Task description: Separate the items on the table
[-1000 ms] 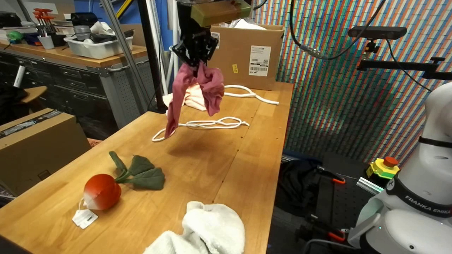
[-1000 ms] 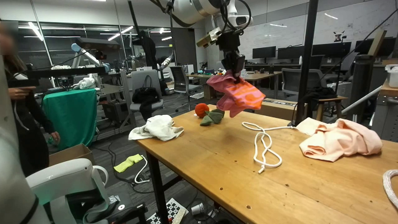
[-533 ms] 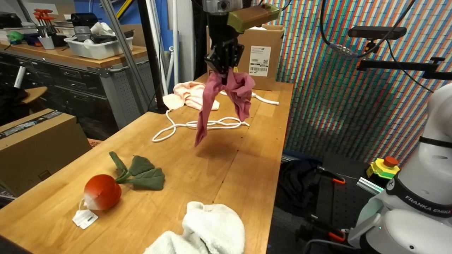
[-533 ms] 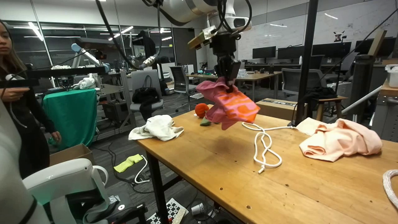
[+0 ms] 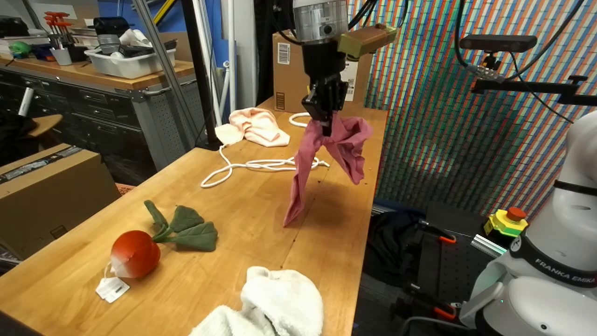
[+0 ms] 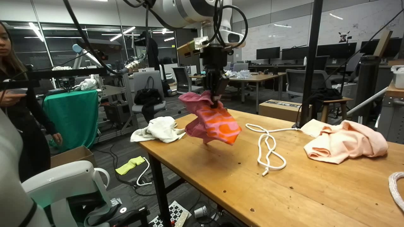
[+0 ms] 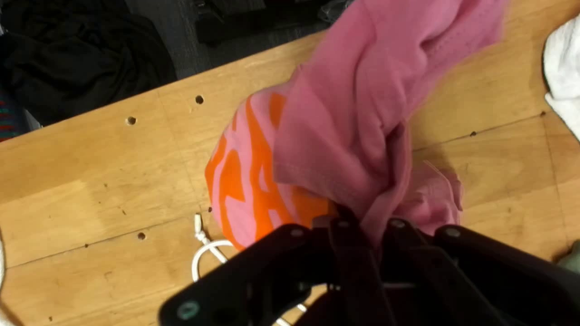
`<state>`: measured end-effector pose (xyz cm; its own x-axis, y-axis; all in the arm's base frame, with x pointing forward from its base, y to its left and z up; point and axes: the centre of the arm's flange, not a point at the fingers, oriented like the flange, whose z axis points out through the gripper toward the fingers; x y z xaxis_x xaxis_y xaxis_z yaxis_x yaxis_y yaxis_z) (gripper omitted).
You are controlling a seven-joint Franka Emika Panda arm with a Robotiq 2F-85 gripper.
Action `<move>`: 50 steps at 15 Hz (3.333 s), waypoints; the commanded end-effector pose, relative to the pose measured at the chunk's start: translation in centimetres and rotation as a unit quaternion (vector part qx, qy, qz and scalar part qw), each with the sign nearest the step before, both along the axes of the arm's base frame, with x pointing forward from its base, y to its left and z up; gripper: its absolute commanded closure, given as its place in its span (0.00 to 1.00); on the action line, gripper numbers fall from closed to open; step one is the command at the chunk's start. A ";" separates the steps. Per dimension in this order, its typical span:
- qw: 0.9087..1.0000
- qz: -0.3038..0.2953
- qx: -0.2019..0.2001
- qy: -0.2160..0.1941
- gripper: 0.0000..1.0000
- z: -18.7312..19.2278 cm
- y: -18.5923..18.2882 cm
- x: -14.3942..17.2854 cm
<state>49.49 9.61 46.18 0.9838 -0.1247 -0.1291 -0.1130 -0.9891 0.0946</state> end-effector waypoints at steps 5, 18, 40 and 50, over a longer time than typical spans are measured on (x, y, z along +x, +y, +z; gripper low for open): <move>0.998 0.036 0.016 0.044 0.94 1.1 -2.0 -5.3; 0.981 0.095 0.021 0.170 0.94 1.8 -3.4 -9.7; 0.998 0.054 0.024 0.036 0.94 -7.2 1.8 -5.4; 0.996 -0.028 0.077 -0.035 0.94 -10.9 6.9 -3.5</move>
<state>45.65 14.62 36.15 0.9832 -0.1215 -0.1362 -0.1279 -0.9910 -0.0391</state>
